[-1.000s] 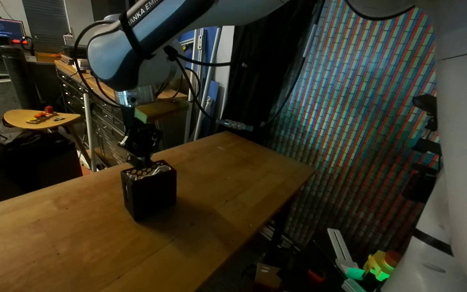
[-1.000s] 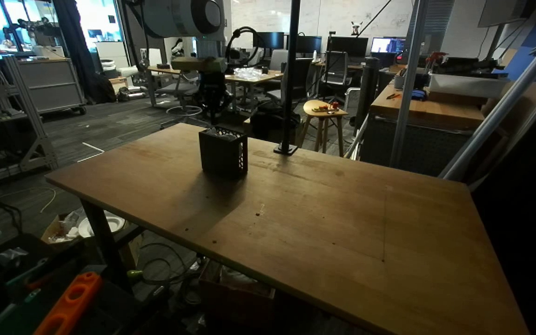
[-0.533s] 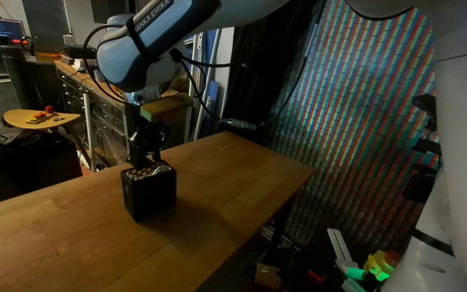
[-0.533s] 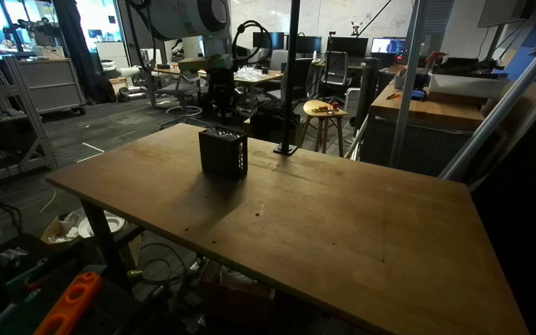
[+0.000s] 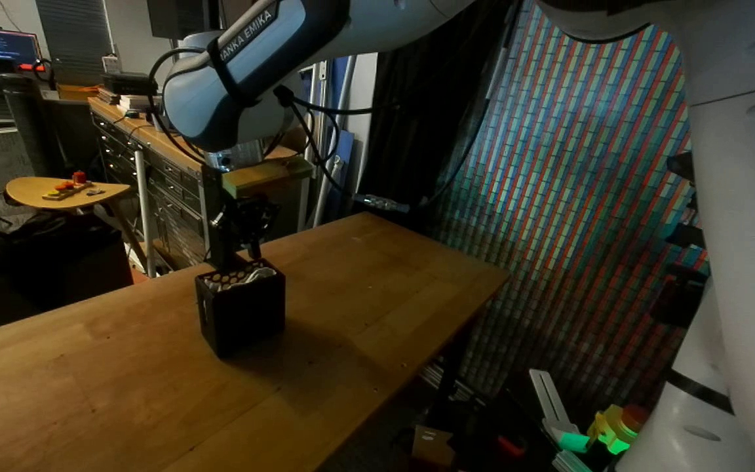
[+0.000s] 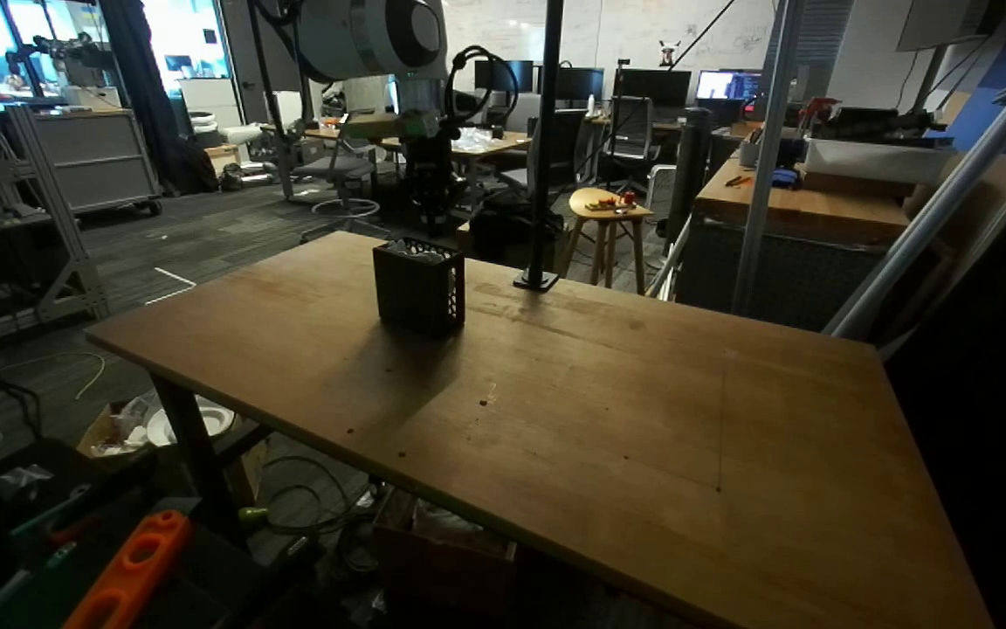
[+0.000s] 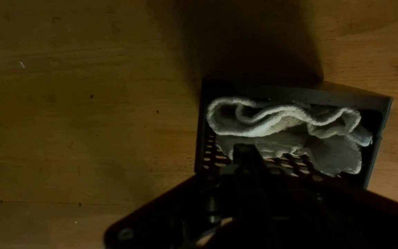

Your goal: Pick up the white towel from the table and put in the black object.

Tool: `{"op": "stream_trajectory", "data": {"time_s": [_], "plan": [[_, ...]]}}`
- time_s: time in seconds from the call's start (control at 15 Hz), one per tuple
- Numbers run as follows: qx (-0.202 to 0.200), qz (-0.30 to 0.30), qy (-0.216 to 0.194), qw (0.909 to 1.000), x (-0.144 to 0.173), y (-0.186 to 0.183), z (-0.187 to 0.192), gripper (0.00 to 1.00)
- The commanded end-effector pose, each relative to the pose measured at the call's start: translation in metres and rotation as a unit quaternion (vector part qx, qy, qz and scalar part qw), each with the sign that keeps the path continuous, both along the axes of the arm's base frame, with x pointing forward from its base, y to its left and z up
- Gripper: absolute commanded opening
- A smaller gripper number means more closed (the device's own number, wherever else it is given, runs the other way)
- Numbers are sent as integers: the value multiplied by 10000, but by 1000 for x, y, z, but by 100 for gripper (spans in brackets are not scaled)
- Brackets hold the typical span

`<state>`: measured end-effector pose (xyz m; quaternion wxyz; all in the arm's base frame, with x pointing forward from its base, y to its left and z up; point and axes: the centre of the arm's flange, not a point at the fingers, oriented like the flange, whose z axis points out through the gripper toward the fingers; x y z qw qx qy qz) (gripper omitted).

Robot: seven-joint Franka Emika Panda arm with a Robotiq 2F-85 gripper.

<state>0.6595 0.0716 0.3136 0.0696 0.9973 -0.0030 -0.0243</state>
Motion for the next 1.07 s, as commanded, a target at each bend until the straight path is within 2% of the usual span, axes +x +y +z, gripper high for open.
{"op": "stream_trajectory", "data": {"time_s": [0.0,0.4,1.0], "plan": [[202,-315,-132,9992,14,4,-3,0],[455,-520,-65,9976,18,12,-23,0],[808,-652,126,9945,9,25,-81,0]]}}
